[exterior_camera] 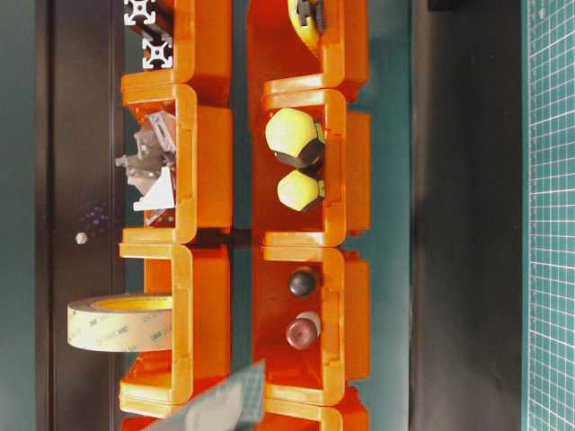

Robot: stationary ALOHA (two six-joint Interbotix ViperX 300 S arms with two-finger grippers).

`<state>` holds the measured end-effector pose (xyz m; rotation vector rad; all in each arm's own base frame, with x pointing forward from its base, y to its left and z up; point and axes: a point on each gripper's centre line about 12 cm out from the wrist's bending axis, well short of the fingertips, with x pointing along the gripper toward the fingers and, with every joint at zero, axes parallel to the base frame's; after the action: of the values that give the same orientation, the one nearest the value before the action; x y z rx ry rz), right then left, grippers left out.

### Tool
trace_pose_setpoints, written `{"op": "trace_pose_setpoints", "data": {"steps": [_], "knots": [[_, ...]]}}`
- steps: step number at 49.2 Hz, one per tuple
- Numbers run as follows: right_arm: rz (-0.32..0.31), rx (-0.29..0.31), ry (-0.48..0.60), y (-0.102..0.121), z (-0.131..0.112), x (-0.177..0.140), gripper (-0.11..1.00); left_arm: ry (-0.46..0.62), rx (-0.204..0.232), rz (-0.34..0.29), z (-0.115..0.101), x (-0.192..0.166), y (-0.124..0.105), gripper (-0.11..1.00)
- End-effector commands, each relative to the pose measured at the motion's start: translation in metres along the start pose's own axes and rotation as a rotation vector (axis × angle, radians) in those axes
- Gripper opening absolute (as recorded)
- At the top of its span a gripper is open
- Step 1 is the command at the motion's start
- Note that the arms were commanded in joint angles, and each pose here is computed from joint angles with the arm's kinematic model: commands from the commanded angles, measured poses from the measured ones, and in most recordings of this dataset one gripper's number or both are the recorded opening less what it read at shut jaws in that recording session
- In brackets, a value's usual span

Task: Pick scraper from container rack with left arm.
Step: 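Pull the scraper out of the rack and over the mat, then lower the scraper onto the mat and open the left gripper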

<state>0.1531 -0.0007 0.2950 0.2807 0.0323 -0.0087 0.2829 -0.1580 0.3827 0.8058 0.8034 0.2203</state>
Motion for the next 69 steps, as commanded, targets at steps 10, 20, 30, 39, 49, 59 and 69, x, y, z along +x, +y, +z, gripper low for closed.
{"op": "trace_pose_setpoints", "data": {"steps": [10, 20, 30, 39, 49, 59, 69], "knots": [[-0.003, 0.058, 0.017, 0.003, 0.011, -0.003, 0.00, -0.153, 0.149, -0.072, 0.028, 0.046, -0.037, 0.21], [-0.026, 0.142, 0.082, 0.001, 0.003, -0.003, 0.00, -0.160, 0.189, -0.123, 0.017, 0.112, -0.055, 0.21], [-0.026, 0.147, 0.082, 0.002, 0.006, -0.005, 0.00, -0.173, 0.175, -0.168, 0.002, 0.164, -0.052, 0.21], [-0.022, 0.145, 0.075, 0.003, 0.008, -0.006, 0.00, -0.160, 0.167, -0.178, -0.009, 0.189, -0.046, 0.21], [-0.024, 0.148, 0.081, 0.003, 0.008, -0.006, 0.00, -0.141, 0.155, -0.169, -0.014, 0.198, -0.038, 0.21], [-0.031, 0.151, 0.101, 0.002, 0.005, -0.006, 0.00, -0.135, 0.160, -0.173, -0.017, 0.199, -0.040, 0.21], [-0.017, 0.155, 0.105, 0.004, 0.005, -0.007, 0.00, -0.129, 0.152, -0.173, -0.018, 0.201, -0.039, 0.21]]}}
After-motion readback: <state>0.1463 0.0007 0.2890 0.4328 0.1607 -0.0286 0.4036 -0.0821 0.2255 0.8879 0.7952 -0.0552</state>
